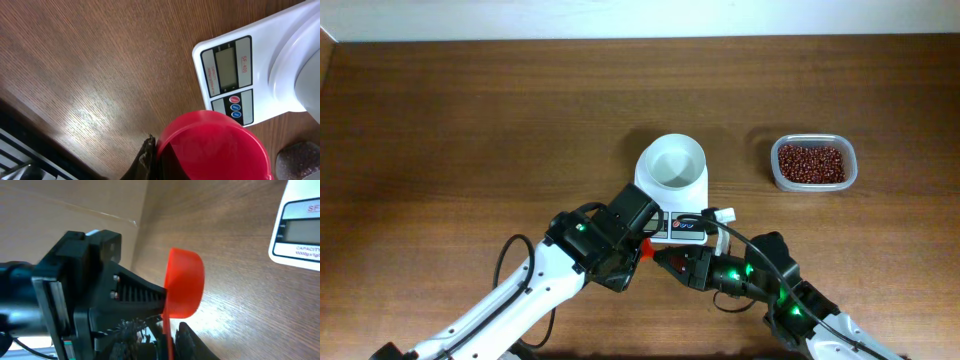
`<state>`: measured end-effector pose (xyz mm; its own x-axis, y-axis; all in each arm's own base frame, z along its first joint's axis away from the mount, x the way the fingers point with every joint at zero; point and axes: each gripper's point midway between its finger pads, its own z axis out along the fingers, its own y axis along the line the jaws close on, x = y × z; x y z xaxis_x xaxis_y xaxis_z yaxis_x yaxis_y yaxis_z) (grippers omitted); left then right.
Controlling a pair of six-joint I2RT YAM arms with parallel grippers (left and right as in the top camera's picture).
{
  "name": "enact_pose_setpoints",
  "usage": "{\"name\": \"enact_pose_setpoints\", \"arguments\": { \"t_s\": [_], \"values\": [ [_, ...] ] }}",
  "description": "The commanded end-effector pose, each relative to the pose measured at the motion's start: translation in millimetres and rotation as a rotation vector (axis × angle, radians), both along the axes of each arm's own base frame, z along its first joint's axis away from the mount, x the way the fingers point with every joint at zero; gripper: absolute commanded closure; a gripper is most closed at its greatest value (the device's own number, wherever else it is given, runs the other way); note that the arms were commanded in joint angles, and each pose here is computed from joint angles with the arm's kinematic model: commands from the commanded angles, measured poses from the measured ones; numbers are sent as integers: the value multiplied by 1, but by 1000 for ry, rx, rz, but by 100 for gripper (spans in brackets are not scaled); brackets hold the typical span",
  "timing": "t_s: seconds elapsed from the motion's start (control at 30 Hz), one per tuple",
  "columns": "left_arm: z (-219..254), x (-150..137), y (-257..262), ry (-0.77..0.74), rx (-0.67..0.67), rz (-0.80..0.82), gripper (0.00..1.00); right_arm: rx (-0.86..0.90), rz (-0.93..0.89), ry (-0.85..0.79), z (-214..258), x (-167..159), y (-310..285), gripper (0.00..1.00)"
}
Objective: Scoop and weigh 50g on scale
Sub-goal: 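Bring the scoop toward the right gripper and grasp its handle with right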
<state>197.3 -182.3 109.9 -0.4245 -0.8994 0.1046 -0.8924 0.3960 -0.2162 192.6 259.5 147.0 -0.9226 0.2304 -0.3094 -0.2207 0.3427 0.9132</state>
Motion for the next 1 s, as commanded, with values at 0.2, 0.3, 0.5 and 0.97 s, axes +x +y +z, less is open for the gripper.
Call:
{"name": "enact_pose_setpoints", "arguments": {
  "t_s": [0.2,0.3,0.5,0.97],
  "values": [
    [-2,-4,-2,24,-8,4,100,4,0,-25,6,2,3,87],
    [-2,-4,-2,24,-8,4,100,4,0,-25,6,2,3,93],
    [-2,-4,-2,23,-8,4,100,7,10,-23,6,1,4,96],
    [-2,-4,-2,23,-7,4,56,-115,-6,-14,-22,2,-9,96]
  ]
}}
